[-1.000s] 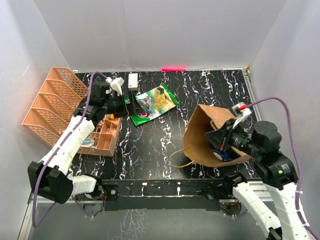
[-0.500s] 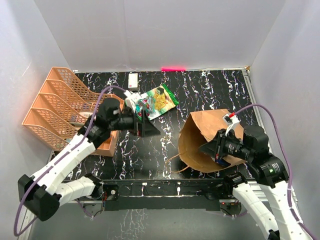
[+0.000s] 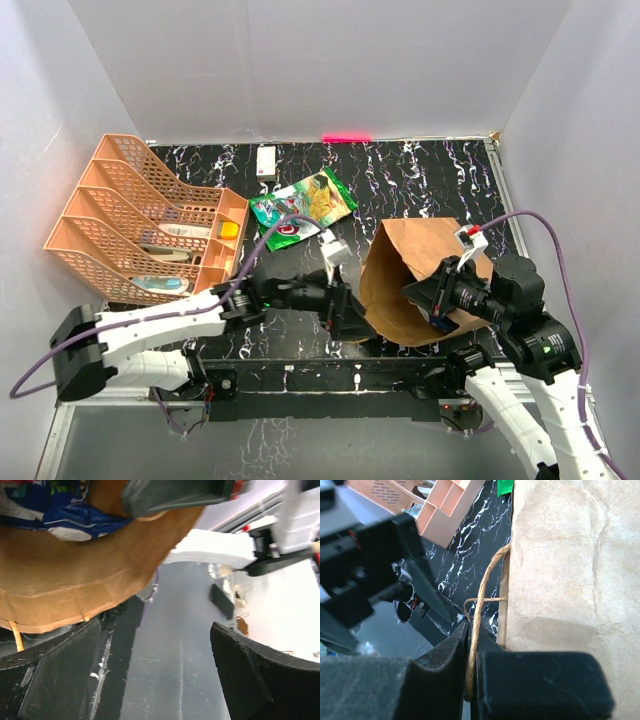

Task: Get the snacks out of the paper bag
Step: Take out the snack from the paper bag.

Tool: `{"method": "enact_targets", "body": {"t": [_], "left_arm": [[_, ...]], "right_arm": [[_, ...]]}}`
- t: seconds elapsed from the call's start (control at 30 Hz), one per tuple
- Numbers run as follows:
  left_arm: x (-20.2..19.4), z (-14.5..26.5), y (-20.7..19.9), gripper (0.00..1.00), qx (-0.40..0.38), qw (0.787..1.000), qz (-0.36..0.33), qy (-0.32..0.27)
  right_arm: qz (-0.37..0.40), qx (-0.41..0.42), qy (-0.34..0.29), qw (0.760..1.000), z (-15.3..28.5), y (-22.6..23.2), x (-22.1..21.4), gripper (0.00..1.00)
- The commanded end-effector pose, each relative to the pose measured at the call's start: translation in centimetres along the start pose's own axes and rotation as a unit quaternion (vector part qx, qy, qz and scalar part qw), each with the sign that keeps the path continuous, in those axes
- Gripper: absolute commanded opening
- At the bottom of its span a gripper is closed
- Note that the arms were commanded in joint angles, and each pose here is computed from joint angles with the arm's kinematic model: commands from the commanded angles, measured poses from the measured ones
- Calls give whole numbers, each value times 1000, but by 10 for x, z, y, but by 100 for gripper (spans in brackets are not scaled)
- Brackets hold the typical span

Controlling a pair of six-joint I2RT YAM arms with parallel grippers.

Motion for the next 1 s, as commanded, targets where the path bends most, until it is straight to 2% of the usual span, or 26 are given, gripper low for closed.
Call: {"method": "enact_targets", "body": {"t": [0.0, 0.17, 0.33, 0.4, 0.5, 0.6, 0.63, 0.8, 0.97], "left_arm": [[18, -36, 17, 86, 45, 995, -46, -71], [8, -65, 43, 70, 70, 993, -41, -84], [3, -95, 63, 49, 90, 992, -20, -90], [1, -106, 75, 46, 111, 990, -13, -81], [-2, -125, 86, 46, 123, 990, -5, -72], [-5, -138, 91, 60, 128, 990, -5, -64], [-6, -142, 92, 61, 133, 989, -6, -66], [-13, -156, 107, 62, 157, 986, -1, -56], [-14, -174, 106, 61, 130, 990, 2, -51]], "right_arm": [[31, 5, -53, 998, 11, 13, 23, 8], [34, 3, -75, 997, 15, 17, 33, 8], [37, 5, -85, 996, 17, 19, 36, 8], [37, 4, -85, 996, 17, 19, 37, 8], [38, 5, -84, 996, 17, 20, 37, 8], [37, 2, -78, 996, 16, 18, 36, 8], [38, 2, -77, 996, 16, 18, 36, 8], [40, 2, -83, 996, 19, 19, 36, 8], [40, -1, -84, 996, 19, 19, 36, 8]]}}
Point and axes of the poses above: each gripper's point midway between its finger pads, its own z axis back along the fingers, its own y axis along the line the jaws close on, x = y × z, the point moved 3 cm from there along z, back along the fingers
